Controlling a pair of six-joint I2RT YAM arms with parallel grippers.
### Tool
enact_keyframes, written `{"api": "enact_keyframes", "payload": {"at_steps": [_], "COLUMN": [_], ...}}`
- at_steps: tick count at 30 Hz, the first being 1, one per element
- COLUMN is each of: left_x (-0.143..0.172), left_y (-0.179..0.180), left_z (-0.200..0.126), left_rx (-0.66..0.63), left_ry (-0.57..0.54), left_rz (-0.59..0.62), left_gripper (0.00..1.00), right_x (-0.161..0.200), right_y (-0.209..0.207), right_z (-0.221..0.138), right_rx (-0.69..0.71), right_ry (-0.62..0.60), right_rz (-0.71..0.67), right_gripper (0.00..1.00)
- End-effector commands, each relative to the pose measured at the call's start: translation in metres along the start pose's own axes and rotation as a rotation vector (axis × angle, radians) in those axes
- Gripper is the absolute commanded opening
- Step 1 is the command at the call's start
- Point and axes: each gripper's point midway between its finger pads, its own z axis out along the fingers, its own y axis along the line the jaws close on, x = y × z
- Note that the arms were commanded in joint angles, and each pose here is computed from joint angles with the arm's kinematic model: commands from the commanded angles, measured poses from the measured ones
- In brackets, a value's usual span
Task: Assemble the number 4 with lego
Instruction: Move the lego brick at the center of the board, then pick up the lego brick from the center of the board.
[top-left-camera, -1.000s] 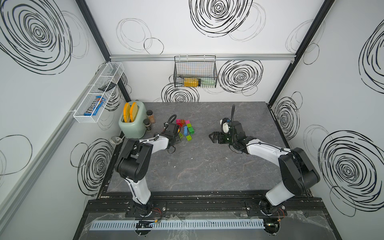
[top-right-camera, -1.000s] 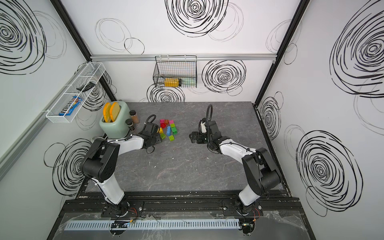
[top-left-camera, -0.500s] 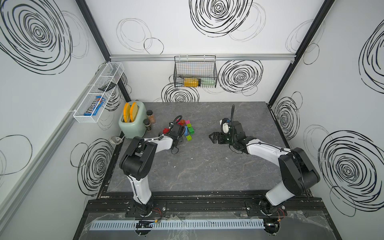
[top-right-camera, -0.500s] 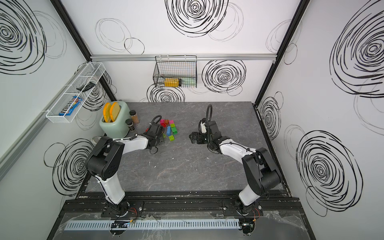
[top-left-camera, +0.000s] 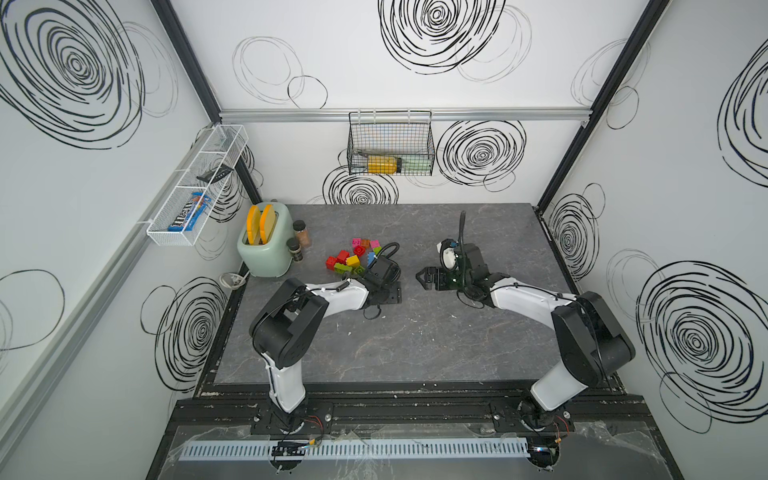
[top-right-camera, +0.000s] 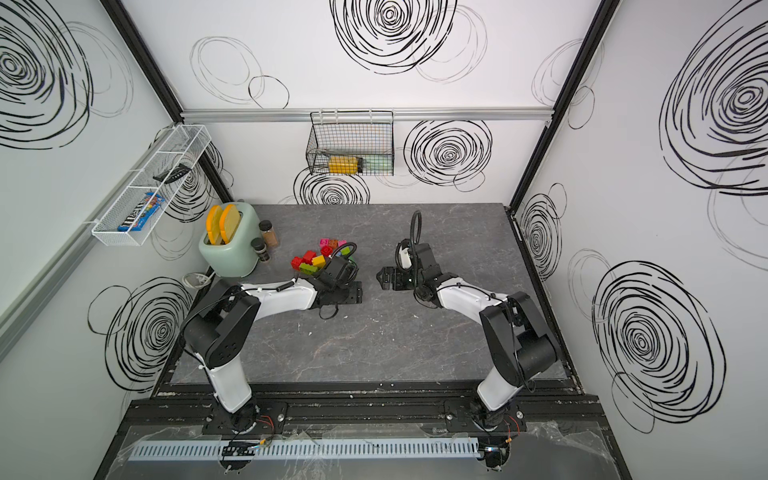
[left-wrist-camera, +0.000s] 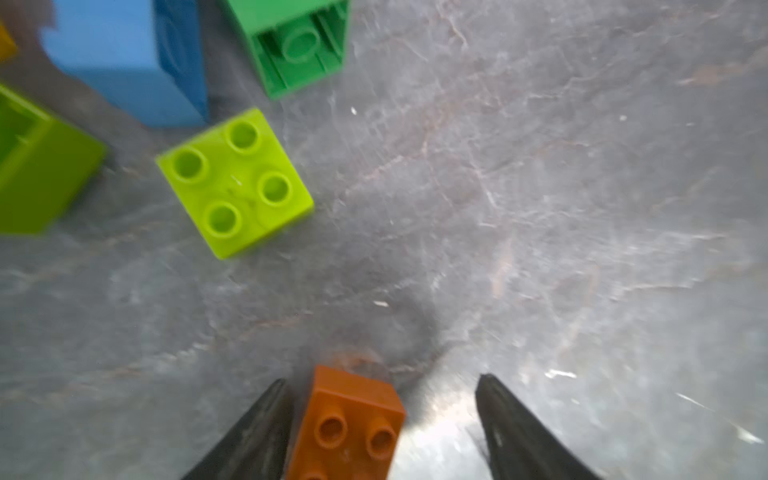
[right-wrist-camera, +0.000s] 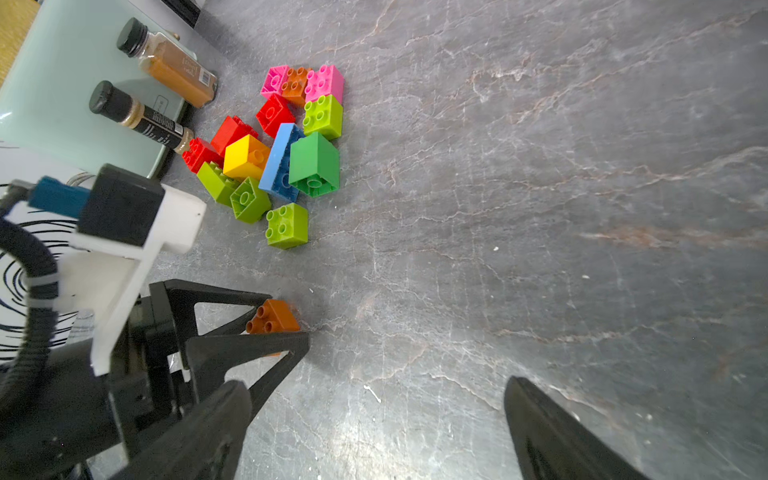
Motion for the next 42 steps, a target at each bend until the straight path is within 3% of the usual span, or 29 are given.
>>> {"api": "enact_keyframes", "payload": {"at_steps": [1, 4, 7, 9, 15, 22, 30, 39, 42], "left_x": [-0.023, -0.032, -0.045, -0.052, -0.058, -0.063, -0.067, -0.067, -0.067], "left_y": [-0.028, -0.009, 0.026, 0.053, 0.119, 0.146, 0.151, 0.156, 0.156], "left_z": [-0.032, -0.051, -0.076, -0.091, -0.128, -0.155, -0.162, -0.160, -0.160], "left_rx": [0.237, 0.253, 0.214, 0.159, -0.001, -0.045, -0.084, -0.094, -0.092], "left_ry": [-0.049, -0.105, -0.209, -0.266, -0.348, -0.399, -0.411, -0.408, -0.407], "left_rz": [-0.068, -0.147, -0.227, -0.260, -0.327, -0.409, -0.379, -0.386, -0.387], "left_gripper": [0.78, 0.81, 0.93, 0.98, 0.96, 0.96, 0.96, 0.96, 0.96], "right_x": [-0.007, -0.007, 0.001, 0.011, 0.040, 0.056, 0.059, 0.067, 0.068], "right_y": [0.013, 0.012, 0.035, 0.054, 0.088, 0.090, 0.085, 0.087, 0.088], "right_z": [0.008, 0.012, 0.022, 0.031, 0.057, 0.083, 0.105, 0.111, 0.113], "right_rx": [-0.017, -0.001, -0.097, -0.158, -0.230, -0.152, -0.142, -0.178, -0.182], "right_ry": [-0.014, -0.024, 0.009, 0.048, 0.181, 0.257, 0.343, 0.382, 0.383], "right_rz": [0.009, 0.068, 0.033, -0.070, -0.479, -0.852, -0.930, -0.935, -0.935], "right_gripper": [1.00, 1.00, 0.92, 0.90, 0.88, 0.87, 0.83, 0.55, 0.51]}}
